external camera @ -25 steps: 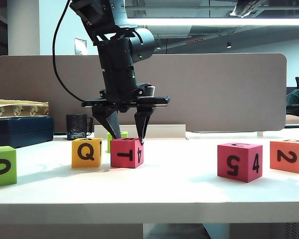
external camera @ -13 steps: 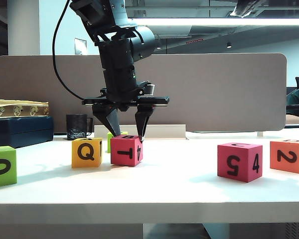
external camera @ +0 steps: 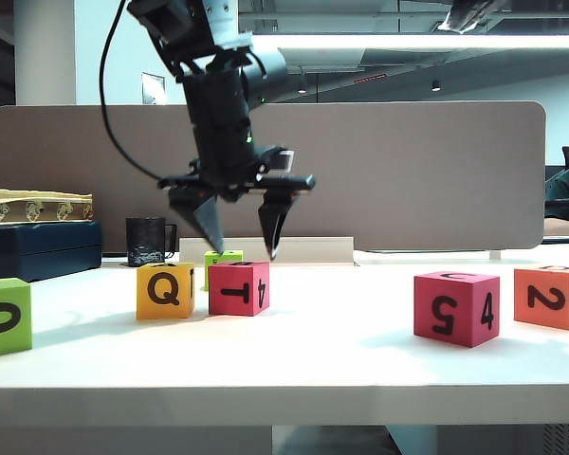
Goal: Select the appropriate blocks from the scattered letter blocks on the table and arrange them in a row to spell out "ABCD".
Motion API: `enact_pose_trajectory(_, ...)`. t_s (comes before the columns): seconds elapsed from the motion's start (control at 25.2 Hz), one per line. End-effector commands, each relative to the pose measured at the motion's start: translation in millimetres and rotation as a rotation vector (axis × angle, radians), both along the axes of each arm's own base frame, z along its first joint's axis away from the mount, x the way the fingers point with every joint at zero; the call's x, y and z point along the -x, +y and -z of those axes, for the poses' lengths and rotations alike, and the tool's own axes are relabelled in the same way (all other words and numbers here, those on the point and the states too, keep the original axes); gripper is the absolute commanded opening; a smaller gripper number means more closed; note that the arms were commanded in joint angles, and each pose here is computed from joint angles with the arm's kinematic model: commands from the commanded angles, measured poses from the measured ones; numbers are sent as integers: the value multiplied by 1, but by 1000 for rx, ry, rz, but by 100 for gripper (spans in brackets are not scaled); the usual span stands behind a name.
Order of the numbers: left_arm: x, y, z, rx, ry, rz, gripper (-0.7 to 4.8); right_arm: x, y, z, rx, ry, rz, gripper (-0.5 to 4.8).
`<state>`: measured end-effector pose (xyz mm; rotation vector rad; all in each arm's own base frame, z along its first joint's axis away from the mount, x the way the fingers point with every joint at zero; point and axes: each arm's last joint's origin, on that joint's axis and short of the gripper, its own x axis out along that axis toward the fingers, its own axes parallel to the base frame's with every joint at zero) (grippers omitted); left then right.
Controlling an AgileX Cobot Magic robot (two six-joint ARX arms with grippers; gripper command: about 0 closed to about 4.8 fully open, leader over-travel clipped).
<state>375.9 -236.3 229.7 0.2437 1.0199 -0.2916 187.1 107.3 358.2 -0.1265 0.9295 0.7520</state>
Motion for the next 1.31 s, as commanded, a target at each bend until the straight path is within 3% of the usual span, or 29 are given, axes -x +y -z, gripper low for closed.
enact_pose_trajectory(0.04,-4,-5,-20,7,-74,76,350,0,0,-2,-6,-19,-3,-2)
enact_pose_trajectory(0.2,0,-12,-23,25,-56,125,329,0,0,-3,-7,-22,-3,-1)
enact_pose_trajectory(0.32,9,-24,-22,21,-40,253,214,0,0,-3,-8,-24,-3,-2)
enact_pose_trajectory(0.44,15,-32,-22,-11,-47,317,136,-1,0,-3,-10,-26,-3,-1)
enact_pose_trajectory(0.55,19,-35,-21,-33,-41,354,50,-1,0,-3,-10,-26,-3,-1)
enact_pose_trajectory(0.63,19,-35,-21,-36,-43,351,36,-1,0,-3,-9,-25,-3,-1)
enact_pose_trajectory(0.67,19,-35,-21,-44,-45,345,-3,0,0,-3,-9,-24,-3,-1)
enact_pose_trajectory(1.11,18,-35,4,-123,53,368,-6,0,0,-3,-8,-24,-3,-1)
enact_pose_trajectory(1.31,16,-35,3,-161,14,358,-6,0,0,-3,-8,-23,-3,-1)
